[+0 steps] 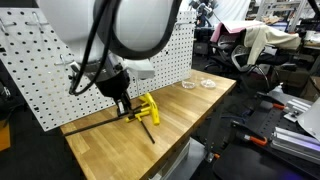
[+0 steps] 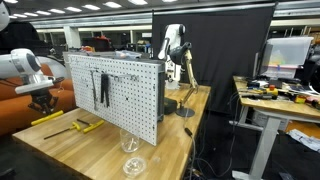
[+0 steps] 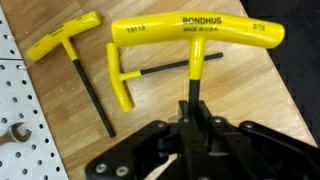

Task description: Hang the objects on the slat wall

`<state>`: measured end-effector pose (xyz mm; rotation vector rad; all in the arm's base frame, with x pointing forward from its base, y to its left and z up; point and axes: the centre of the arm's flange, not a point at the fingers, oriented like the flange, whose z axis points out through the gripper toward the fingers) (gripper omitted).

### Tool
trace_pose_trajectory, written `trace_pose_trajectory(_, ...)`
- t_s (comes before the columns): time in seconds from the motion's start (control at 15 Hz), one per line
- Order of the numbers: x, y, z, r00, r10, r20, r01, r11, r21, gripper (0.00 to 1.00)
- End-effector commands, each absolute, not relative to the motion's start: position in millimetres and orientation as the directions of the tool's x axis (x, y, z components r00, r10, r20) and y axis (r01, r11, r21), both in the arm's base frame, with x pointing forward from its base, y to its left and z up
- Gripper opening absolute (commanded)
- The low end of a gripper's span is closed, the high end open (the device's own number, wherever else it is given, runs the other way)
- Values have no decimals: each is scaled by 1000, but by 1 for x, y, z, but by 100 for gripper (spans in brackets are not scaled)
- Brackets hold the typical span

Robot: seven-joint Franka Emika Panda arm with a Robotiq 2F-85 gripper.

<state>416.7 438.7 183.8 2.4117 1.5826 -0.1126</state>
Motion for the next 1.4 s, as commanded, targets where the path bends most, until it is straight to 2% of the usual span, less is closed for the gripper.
trace_pose_trajectory(0.0,404,437,213,282,910,-304,947,-213,241,3)
trace_pose_trajectory(0.27,389,436,215,174,899,-402,941,-32,336,3)
trace_pose_trajectory(0.33,398,443,210,224,907,-357,947,-116,300,3)
trace_pose_trajectory(0.4,395,443,207,218,905,-365,947,-106,303,10)
trace_pose_trajectory(0.8,397,442,205,221,905,-364,947,-111,301,10)
trace_pose_trajectory(0.87,397,442,205,221,905,-364,947,-110,300,3)
trace_pose_trajectory(1.0,368,441,197,152,877,-457,936,20,351,3)
trace_pose_trajectory(1.33,358,500,209,-26,823,-567,879,289,379,3)
